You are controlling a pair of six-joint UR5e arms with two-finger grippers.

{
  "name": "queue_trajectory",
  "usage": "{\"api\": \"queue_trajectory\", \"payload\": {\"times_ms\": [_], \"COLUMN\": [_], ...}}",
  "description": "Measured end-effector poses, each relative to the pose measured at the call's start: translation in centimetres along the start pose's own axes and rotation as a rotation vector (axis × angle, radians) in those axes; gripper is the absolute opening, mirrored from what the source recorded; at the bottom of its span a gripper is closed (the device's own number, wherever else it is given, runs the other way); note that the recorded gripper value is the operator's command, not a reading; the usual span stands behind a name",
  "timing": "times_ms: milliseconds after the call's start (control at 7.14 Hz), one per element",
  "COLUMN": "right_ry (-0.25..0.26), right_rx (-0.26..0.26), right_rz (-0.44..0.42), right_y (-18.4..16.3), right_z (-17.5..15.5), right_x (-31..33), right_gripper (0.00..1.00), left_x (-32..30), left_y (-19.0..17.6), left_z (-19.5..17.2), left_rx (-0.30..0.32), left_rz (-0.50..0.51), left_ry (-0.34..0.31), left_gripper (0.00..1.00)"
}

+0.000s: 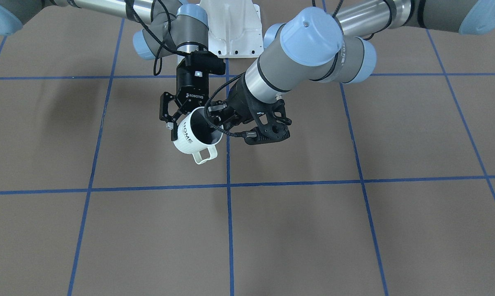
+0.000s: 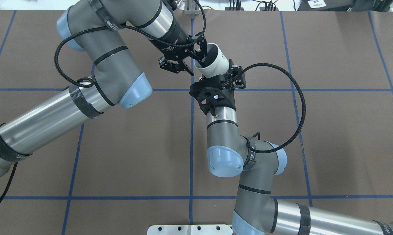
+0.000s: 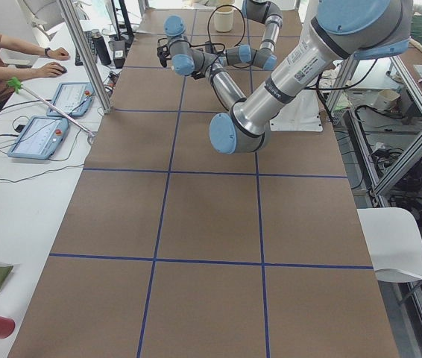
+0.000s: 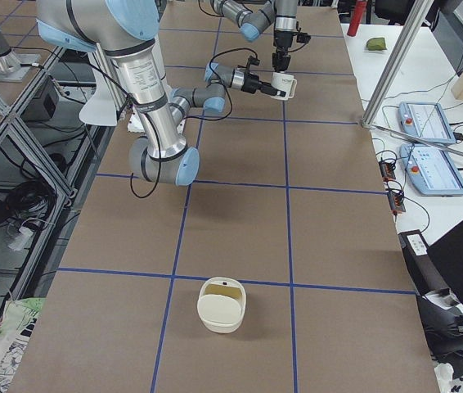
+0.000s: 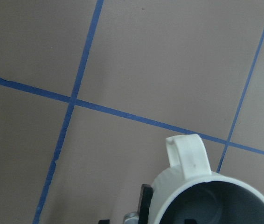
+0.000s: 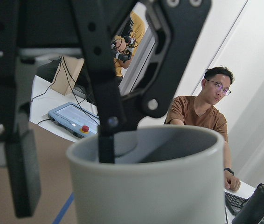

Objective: Left arm hands cup to right arm to dump lemon

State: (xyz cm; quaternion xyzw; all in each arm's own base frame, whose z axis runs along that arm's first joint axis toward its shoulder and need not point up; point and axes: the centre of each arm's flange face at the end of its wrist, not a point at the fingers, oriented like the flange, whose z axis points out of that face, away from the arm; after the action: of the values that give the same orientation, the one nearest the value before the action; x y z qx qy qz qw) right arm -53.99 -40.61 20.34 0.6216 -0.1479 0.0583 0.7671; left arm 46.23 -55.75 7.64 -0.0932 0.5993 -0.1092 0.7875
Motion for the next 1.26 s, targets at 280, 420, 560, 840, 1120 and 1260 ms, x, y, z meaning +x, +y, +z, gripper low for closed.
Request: {"api": "queue_trajectory", "payload": {"times_ms": [280,420,560,840,1120,1260], "right_ry": [0.0,0.0,-0.001,0.001,0.003,0.003], "right_rx": [0.0,0.001,0.0,-0.001,-0.004,-0.005], "right_rz": [0.0,0.001,0.002,-0.002,-0.009,-0.011], "right_y": [0.0,0.0,0.0,0.2,0.7,0.8], "right_z": [0.0,0.0,0.0,0.0,0.1,0.1], "right_x": [0.0,0.0,0.0,0.1,0.2,0.2], "right_gripper": [0.7,1.0,1.0,1.0,1.0,1.0], "left_x": [0.0,-0.1,0.0,-0.2,-0.2,-0.2], "left_y": [0.0,-0.1,-0.2,-0.7,-1.1,-1.9], "left_z": [0.1,0.2,0.2,0.3,-0.2,-1.2], "left_rx": [-0.001,-0.001,0.0,0.003,0.009,0.023], "left_rz": [0.001,-0.004,-0.009,-0.02,-0.024,-0.029], "left_ry": [-0.002,-0.005,-0.007,-0.012,-0.009,-0.004], "left_gripper": [0.0,0.0,0.0,0.0,0.0,0.0]}}
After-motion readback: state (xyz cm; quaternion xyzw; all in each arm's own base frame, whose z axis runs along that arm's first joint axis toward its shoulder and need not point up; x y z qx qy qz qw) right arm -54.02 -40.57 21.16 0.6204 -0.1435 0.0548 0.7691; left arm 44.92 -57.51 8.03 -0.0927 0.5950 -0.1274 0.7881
